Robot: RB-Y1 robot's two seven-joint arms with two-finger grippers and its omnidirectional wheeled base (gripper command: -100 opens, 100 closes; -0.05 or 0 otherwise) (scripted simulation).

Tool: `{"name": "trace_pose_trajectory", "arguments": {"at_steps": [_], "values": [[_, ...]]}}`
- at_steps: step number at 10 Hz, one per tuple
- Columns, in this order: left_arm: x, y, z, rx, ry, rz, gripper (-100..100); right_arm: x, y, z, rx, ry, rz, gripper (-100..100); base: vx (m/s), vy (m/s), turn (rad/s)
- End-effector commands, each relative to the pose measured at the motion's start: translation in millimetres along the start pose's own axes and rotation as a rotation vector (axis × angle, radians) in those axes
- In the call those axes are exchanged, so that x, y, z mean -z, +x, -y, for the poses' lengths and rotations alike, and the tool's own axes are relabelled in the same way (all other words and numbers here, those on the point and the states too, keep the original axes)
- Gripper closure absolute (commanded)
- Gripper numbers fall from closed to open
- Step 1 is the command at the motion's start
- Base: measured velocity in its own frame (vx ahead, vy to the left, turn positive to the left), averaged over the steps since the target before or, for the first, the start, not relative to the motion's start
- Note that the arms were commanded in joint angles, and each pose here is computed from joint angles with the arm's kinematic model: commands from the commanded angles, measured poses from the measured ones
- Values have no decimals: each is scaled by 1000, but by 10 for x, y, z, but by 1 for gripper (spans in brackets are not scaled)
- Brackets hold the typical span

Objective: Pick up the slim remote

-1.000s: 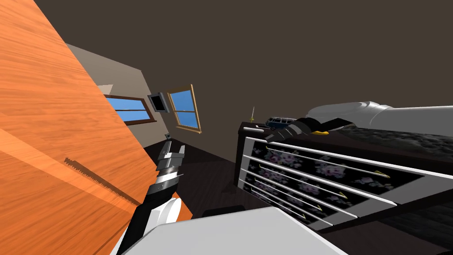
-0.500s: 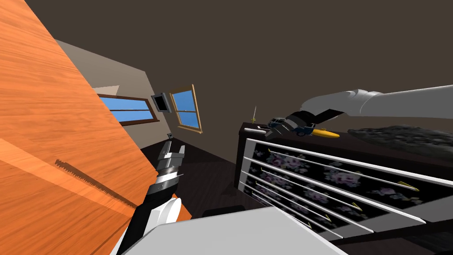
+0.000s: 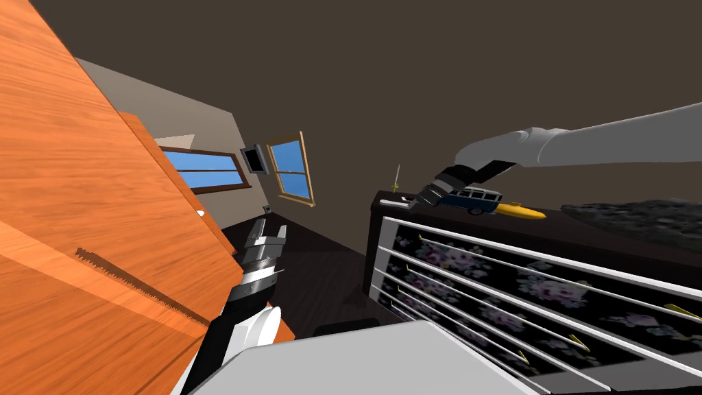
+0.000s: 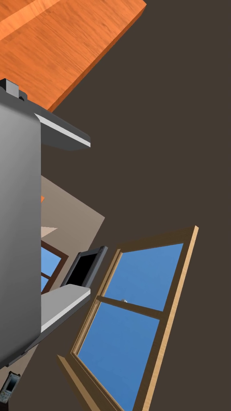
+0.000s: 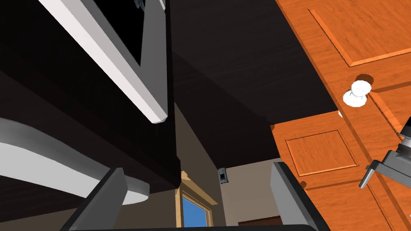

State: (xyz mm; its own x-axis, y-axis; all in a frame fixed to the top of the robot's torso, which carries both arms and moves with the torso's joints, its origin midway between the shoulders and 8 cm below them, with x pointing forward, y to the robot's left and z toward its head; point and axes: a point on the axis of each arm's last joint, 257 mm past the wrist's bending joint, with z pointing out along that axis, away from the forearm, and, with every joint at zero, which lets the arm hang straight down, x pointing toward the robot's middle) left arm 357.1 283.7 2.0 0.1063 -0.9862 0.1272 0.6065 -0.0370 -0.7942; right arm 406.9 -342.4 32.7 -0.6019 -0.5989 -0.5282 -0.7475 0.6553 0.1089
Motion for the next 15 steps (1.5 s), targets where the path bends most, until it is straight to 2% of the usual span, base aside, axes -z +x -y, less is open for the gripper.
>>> {"name": "trace_pose_trajectory", "arguments": {"at_steps": [1,8,10,14,15], "values": [[0,0,0,0,0,0,0,-5,-71,2,30,20,-38,-100,68,-55,55],[0,0,0,0,0,0,0,-105,-295,42,137,86,-170,-100,42,-53,57],[0,0,0,0,0,0,0,-196,-358,61,182,105,-224,-100,63,-74,84],[0,0,0,0,0,0,0,-336,-382,56,227,112,-291,-100,48,-62,59],[0,0,0,0,0,0,0,-306,-382,57,221,112,-281,-100,17,-28,12]]}}
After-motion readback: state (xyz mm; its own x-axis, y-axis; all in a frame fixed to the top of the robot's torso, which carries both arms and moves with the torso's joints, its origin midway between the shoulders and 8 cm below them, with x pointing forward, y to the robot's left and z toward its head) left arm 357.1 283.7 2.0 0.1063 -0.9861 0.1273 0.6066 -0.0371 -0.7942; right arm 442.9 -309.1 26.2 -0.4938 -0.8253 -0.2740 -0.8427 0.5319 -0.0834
